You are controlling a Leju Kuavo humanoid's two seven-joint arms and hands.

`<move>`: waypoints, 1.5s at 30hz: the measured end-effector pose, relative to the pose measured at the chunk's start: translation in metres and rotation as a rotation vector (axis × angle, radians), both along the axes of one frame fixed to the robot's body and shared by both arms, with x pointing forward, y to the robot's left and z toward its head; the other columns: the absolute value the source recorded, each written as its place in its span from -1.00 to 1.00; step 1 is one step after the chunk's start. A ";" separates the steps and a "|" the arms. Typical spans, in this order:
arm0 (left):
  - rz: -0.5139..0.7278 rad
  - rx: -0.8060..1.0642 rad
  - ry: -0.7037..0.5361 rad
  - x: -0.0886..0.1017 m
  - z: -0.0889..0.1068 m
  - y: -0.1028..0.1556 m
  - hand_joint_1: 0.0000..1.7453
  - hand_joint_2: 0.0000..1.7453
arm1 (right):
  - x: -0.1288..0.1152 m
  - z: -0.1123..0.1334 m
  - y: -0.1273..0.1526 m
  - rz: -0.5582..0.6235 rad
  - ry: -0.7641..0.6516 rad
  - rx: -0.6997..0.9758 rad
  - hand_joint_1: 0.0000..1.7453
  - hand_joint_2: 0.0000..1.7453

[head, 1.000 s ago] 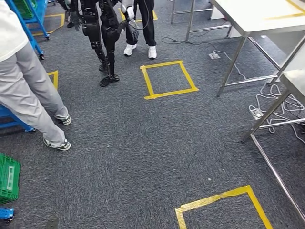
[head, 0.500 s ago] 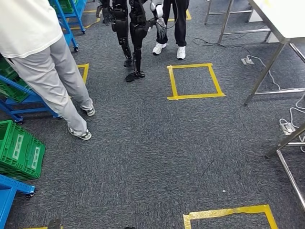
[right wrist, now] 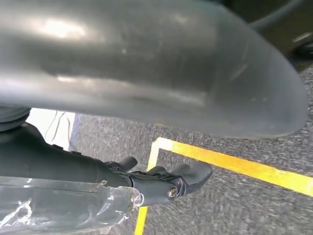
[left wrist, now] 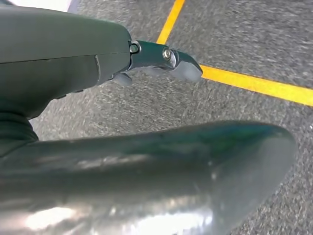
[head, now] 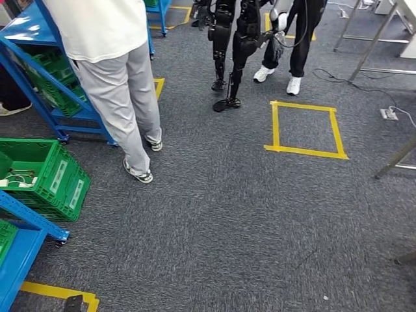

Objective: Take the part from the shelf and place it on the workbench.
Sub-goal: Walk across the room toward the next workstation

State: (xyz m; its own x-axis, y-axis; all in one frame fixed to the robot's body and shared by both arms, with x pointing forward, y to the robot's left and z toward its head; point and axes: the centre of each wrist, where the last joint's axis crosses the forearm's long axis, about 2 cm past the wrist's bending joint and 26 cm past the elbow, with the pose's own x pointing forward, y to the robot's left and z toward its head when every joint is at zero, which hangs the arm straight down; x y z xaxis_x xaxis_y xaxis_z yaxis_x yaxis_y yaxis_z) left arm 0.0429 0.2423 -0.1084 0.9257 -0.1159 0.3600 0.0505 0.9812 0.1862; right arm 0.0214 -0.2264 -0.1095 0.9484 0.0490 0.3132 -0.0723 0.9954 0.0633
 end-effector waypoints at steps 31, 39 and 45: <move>-0.005 -0.010 -0.046 0.003 0.000 0.000 -1.00 -1.00 | 0.001 0.000 -0.001 0.006 -0.009 -0.004 -1.00 -1.00; -0.001 -0.008 -0.041 -0.002 0.000 0.001 -1.00 -1.00 | 0.003 0.000 0.000 0.011 -0.013 -0.001 -1.00 -1.00; -0.004 -0.010 -0.057 0.001 0.000 0.001 -1.00 -1.00 | 0.001 0.000 0.001 0.012 -0.009 0.000 -1.00 -1.00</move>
